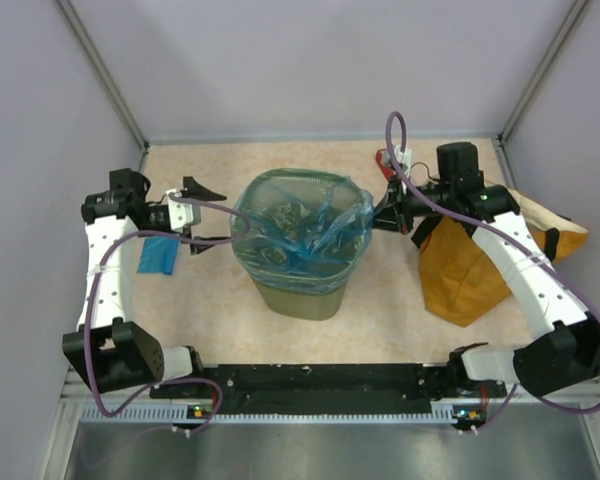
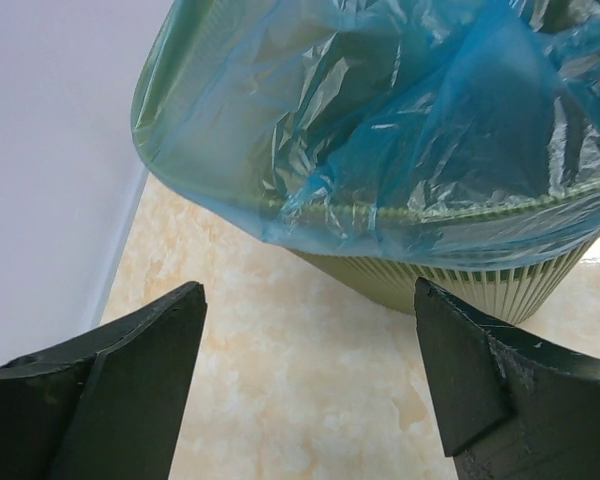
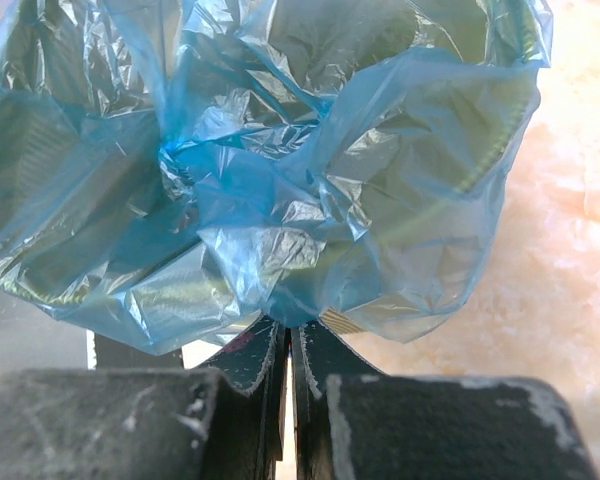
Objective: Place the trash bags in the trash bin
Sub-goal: Place the trash bag in the trash bin.
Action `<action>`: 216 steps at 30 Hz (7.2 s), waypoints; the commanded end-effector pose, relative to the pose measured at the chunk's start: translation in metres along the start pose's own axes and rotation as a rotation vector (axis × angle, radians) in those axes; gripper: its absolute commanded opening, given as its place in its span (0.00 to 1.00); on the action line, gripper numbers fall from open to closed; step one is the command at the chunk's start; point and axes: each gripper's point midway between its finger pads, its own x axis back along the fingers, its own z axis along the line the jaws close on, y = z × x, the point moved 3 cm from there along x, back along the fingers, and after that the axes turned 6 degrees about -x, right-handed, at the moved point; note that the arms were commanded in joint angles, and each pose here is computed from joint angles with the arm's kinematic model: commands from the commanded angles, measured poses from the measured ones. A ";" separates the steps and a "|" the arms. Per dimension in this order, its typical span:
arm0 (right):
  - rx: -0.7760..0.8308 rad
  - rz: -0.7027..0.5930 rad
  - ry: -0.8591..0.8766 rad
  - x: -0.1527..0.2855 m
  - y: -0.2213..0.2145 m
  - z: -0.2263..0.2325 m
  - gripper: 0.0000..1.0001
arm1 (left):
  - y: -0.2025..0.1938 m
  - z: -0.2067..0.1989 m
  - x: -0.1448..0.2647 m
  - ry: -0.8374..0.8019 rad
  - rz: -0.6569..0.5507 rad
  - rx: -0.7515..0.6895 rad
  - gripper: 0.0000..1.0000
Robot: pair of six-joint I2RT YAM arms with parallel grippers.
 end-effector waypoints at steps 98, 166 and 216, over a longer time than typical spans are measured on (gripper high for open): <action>0.309 -0.039 0.043 -0.012 0.008 0.021 0.33 | 0.020 -0.052 -0.019 -0.132 -0.054 0.222 0.00; 0.251 0.019 0.020 0.015 -0.035 0.058 0.95 | 0.031 -0.058 -0.006 -0.029 0.024 0.177 0.99; 0.250 0.143 -0.028 -0.090 -0.104 -0.037 0.59 | -0.080 -0.075 -0.053 -0.105 -0.227 0.408 0.79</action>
